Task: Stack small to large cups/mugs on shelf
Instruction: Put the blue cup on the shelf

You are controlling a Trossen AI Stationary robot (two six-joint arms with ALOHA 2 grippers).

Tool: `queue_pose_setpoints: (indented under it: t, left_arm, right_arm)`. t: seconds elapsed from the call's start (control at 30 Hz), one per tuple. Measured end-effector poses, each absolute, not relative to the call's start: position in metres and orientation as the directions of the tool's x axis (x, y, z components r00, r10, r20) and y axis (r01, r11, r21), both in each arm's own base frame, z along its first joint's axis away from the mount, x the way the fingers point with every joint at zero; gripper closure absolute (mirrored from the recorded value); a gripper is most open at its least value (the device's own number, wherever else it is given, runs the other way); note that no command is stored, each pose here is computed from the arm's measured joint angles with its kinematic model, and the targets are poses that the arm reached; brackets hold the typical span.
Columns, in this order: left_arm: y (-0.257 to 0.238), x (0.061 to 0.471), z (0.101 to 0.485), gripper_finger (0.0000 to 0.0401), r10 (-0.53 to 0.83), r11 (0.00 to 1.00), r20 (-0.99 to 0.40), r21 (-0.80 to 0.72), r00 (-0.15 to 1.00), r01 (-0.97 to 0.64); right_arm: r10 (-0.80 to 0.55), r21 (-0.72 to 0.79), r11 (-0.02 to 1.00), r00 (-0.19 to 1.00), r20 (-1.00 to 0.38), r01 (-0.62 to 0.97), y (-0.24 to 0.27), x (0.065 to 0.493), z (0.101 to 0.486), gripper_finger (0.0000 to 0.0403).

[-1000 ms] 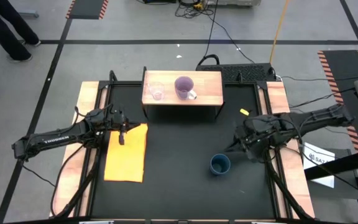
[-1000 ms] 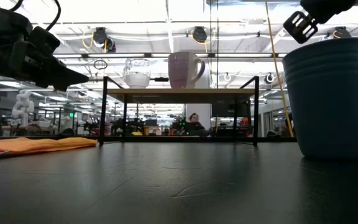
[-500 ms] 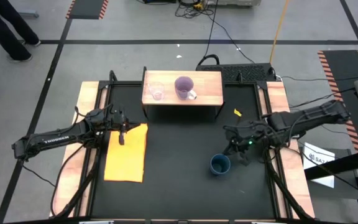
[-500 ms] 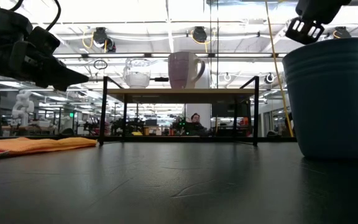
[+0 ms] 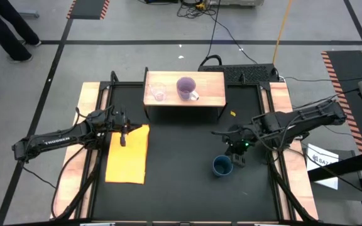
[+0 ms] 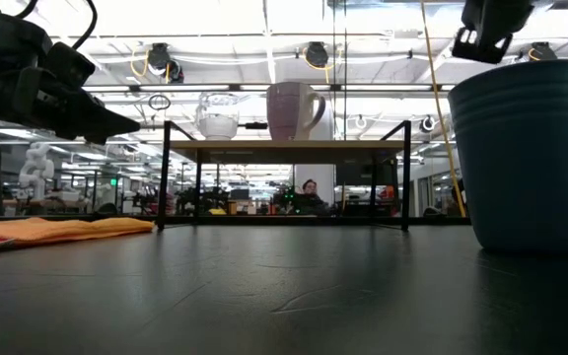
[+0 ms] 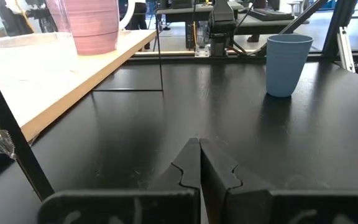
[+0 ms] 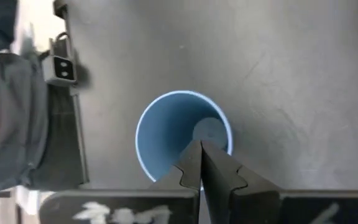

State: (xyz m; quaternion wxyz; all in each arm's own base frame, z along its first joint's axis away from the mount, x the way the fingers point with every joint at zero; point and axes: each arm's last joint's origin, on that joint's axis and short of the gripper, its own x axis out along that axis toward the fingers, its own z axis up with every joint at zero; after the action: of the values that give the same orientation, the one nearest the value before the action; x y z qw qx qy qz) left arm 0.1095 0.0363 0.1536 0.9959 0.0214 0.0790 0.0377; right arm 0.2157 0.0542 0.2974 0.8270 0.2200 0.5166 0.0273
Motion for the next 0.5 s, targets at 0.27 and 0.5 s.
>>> queue_pose_setpoints:
  t: [0.27,0.5]
  left_arm:
    - [0.036,0.109,0.151,0.0400,0.075,0.997,-0.183,0.048,0.980,-0.067]
    - [0.036,0.109,0.151,0.0400,0.075,0.997,-0.183,0.048,0.980,-0.067]
  right_arm:
    - [0.147,0.228,0.959,0.389,-0.909,0.169,0.064,0.220,0.307,0.0403]
    - [0.144,0.213,0.965,0.376,-0.915,0.150,0.072,0.223,0.308,0.0403]
